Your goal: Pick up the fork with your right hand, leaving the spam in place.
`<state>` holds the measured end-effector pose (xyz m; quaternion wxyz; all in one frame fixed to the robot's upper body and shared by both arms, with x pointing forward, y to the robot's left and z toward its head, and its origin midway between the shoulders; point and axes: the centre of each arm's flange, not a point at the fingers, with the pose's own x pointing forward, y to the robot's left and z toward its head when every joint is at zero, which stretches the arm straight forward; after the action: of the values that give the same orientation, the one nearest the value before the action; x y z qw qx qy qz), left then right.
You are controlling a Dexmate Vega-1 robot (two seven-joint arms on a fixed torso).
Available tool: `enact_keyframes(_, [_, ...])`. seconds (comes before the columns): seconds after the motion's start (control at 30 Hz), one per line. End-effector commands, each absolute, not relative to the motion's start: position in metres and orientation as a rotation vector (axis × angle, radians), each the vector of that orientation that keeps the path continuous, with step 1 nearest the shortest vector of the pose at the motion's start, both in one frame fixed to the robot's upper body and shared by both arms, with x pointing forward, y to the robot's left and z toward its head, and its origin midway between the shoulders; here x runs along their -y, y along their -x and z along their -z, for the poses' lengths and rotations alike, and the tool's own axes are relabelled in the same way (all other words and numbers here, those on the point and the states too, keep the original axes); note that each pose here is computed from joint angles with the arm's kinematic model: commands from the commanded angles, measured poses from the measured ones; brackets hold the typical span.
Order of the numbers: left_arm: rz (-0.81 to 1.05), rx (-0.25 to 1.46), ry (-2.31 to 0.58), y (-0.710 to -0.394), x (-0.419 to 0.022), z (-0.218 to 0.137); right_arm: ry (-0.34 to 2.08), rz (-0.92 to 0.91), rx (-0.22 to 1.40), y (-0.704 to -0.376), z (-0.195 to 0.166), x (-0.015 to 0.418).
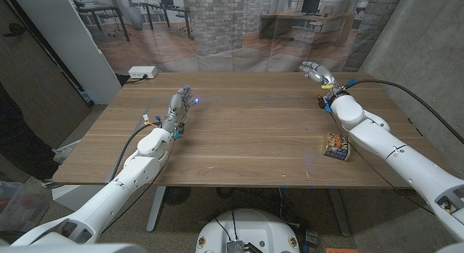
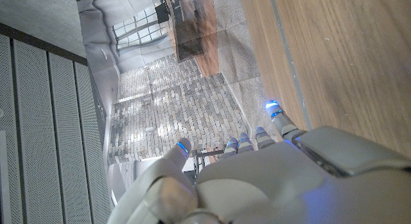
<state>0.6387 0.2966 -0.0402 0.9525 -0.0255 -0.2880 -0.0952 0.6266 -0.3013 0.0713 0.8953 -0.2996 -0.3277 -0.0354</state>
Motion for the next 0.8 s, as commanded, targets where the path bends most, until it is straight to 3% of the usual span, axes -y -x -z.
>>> enact_keyframes(0.03, [0.193,0.585,0.049,-0.639,-0.296,0.040,0.731,0.129,0.669,-0.623,-0.088,0.303])
enact_keyframes(0.8, [0.191,0.587,0.050,-0.635,-0.297,0.040,0.890,0.205,0.611,-0.623,-0.103,0.307])
